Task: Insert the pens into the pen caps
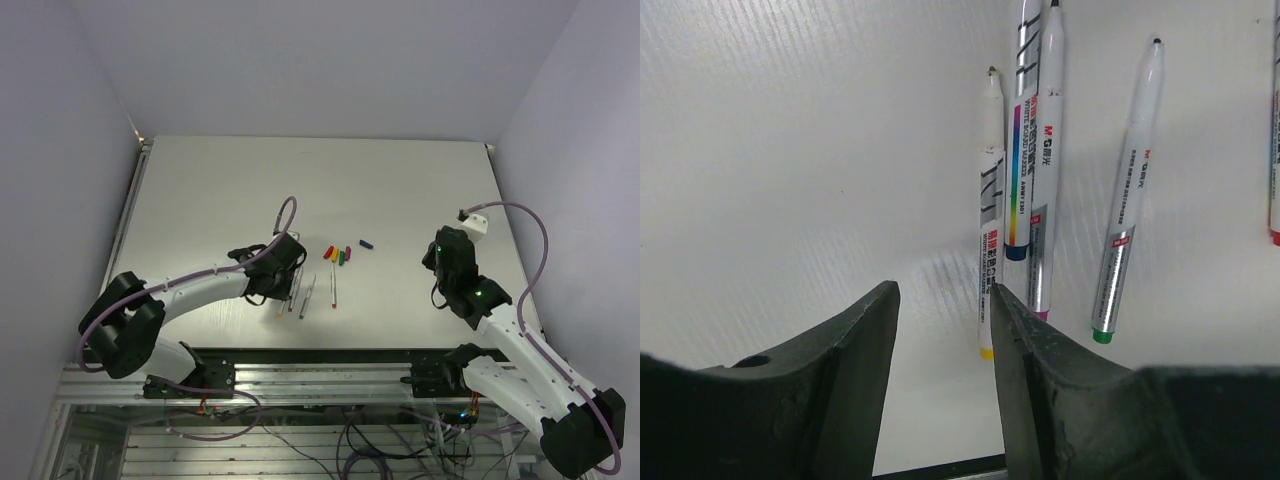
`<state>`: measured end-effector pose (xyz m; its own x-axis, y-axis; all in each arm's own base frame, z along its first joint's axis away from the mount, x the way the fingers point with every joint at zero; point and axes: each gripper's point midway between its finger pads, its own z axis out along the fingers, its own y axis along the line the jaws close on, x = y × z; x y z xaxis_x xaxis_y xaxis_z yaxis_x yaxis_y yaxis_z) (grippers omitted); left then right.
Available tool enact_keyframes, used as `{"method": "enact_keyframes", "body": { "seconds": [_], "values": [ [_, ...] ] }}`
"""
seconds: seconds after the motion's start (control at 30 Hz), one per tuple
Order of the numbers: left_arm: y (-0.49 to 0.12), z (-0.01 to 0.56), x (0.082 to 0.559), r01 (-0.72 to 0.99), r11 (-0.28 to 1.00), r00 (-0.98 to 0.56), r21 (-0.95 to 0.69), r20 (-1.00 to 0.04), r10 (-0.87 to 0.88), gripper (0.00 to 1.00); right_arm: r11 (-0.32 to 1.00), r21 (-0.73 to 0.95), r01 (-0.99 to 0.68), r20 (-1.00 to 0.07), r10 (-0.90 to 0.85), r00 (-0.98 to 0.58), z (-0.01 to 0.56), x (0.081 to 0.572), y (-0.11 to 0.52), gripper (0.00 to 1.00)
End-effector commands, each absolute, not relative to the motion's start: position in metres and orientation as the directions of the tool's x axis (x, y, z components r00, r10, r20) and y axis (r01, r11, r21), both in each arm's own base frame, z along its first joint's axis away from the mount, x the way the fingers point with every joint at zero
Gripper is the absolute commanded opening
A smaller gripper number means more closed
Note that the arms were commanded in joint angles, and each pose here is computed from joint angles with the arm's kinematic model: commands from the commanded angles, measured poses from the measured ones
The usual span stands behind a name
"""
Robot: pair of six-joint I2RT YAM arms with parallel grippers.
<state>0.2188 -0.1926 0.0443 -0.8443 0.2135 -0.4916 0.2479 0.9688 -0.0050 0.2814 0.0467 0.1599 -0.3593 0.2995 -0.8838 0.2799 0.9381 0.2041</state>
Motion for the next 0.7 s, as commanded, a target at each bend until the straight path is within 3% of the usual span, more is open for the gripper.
{"method": "enact_keyframes", "body": {
  "seconds": [0.0, 0.67],
  "values": [
    [-0.198, 0.039, 0.212, 0.268, 0.963, -0.856, -0.014, -0.462, 0.232, 0.53, 0.935, 0.207, 0.287, -0.881, 0.306, -0.361, 0.157, 0.28, 0.045, 0.14],
    [-0.192, 0.022, 0.204, 0.283, 0.957, -0.869, 0.06, -0.405, 0.283, 0.53, 0.936, 0.207, 0.284, -0.868, 0.31, -0.388, 0.147, 0.281, 0.05, 0.13]
  ]
}}
